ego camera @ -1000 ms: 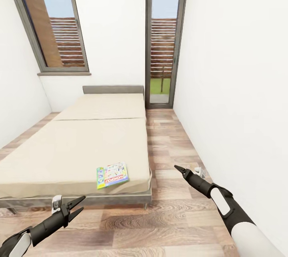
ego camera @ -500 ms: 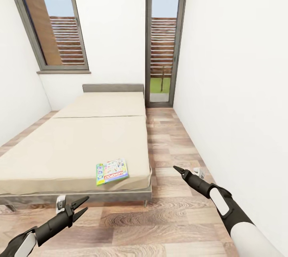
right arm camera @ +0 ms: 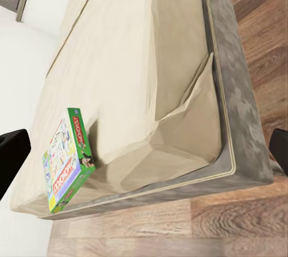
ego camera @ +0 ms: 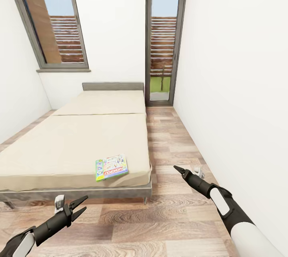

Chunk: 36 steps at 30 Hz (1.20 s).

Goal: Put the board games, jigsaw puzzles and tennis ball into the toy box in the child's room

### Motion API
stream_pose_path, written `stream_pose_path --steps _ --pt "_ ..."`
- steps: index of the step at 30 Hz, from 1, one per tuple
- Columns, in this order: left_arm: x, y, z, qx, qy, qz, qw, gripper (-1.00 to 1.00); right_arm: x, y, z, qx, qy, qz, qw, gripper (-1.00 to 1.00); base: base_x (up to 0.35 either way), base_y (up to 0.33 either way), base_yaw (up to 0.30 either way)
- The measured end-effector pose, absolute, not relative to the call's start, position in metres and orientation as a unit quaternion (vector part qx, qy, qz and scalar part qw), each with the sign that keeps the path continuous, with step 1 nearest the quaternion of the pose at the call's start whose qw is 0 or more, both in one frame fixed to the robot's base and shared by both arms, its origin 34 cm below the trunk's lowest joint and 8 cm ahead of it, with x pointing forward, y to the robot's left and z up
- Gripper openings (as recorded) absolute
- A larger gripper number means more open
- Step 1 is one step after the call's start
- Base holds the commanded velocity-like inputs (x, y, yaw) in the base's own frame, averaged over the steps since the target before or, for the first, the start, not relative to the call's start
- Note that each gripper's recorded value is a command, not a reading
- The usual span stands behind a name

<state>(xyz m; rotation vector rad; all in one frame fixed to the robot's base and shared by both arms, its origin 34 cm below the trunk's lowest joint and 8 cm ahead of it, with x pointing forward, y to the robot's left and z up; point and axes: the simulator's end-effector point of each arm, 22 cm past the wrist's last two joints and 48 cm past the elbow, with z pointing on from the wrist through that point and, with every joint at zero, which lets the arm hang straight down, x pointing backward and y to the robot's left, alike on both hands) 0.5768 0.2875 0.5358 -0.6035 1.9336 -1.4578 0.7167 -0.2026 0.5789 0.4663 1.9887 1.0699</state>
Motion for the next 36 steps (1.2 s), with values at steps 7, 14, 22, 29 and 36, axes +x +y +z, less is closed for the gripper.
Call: stream_pose_path --steps 7,14,22,29,36 --pt "0.574 0.303 0.524 -0.228 0.738 -0.546 0.324 1.0 0.714 -0.204 0.564 0.185 0.788 0.425 0.407 1.0 0.0 0.0 0.0" --pt "0.57 0.308 0.51 -0.227 0.739 -0.544 0.326 1.0 0.71 -0.204 0.549 0.186 0.788 0.424 0.406 1.0 0.0 0.0 0.0" --pt "0.567 0.309 0.495 -0.227 0.738 -0.544 0.327 1.0 0.702 -0.201 0.529 0.187 0.795 0.429 0.386 1.0 0.0 0.0 0.0" --pt "0.567 0.308 0.496 -0.226 0.737 -0.546 0.328 1.0 0.7 -0.199 0.527 0.188 0.798 0.432 0.376 1.0 0.0 0.0 0.0" --pt "0.567 0.304 0.502 -0.222 0.729 -0.558 0.33 1.0 0.7 -0.199 0.527 0.189 0.797 0.431 0.378 1.0 0.068 0.0 0.0"
